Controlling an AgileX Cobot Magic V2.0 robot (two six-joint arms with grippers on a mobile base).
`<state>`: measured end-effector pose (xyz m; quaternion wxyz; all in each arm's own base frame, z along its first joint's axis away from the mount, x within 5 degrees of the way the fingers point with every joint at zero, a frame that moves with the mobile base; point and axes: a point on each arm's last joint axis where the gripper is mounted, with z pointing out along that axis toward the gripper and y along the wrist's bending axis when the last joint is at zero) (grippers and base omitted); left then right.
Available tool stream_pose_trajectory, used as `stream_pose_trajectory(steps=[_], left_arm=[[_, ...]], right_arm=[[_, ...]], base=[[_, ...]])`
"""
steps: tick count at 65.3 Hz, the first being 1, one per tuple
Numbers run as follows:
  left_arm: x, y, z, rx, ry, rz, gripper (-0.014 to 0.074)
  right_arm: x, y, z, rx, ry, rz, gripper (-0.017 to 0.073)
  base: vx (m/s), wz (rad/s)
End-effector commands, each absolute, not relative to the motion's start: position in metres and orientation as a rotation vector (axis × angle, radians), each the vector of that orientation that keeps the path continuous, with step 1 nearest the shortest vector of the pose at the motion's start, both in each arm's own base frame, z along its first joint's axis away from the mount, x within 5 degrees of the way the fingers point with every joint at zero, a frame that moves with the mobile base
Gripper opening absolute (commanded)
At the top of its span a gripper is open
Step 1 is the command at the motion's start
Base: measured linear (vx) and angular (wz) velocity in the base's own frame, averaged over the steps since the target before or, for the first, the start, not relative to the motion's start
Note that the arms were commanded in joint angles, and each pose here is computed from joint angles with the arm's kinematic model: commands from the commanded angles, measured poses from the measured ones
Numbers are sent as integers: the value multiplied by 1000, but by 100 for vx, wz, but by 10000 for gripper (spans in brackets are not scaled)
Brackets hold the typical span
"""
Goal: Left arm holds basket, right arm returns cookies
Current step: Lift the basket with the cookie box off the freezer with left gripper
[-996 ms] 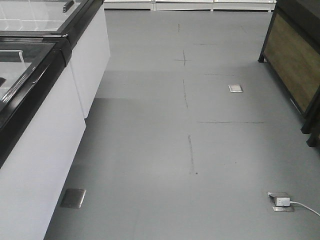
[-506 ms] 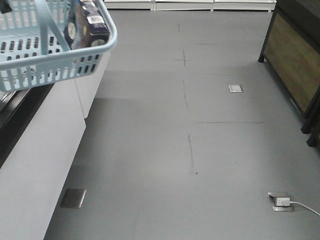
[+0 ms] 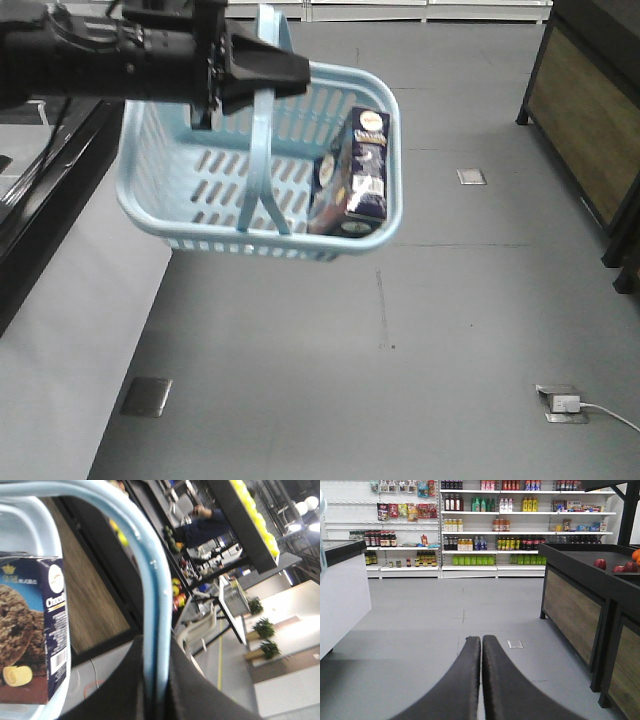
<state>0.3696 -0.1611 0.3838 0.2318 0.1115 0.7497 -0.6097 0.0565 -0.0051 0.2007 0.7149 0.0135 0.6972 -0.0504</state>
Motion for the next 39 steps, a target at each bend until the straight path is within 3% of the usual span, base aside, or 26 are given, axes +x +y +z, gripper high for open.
stream_pose_trajectory(steps=[1, 24, 39], left_arm=[[351, -169, 396, 300, 1965, -1763, -8], [296, -181, 284, 127, 2121, -1879, -8], [251, -197, 230, 180, 2305, -1870, -8]], right_arm=[[55, -5, 207, 22, 1463, -131, -8], [55, -5, 207, 22, 1463, -131, -8], [55, -5, 207, 22, 1463, -131, -8]], base=[[0, 0], [0, 0], [0, 0]])
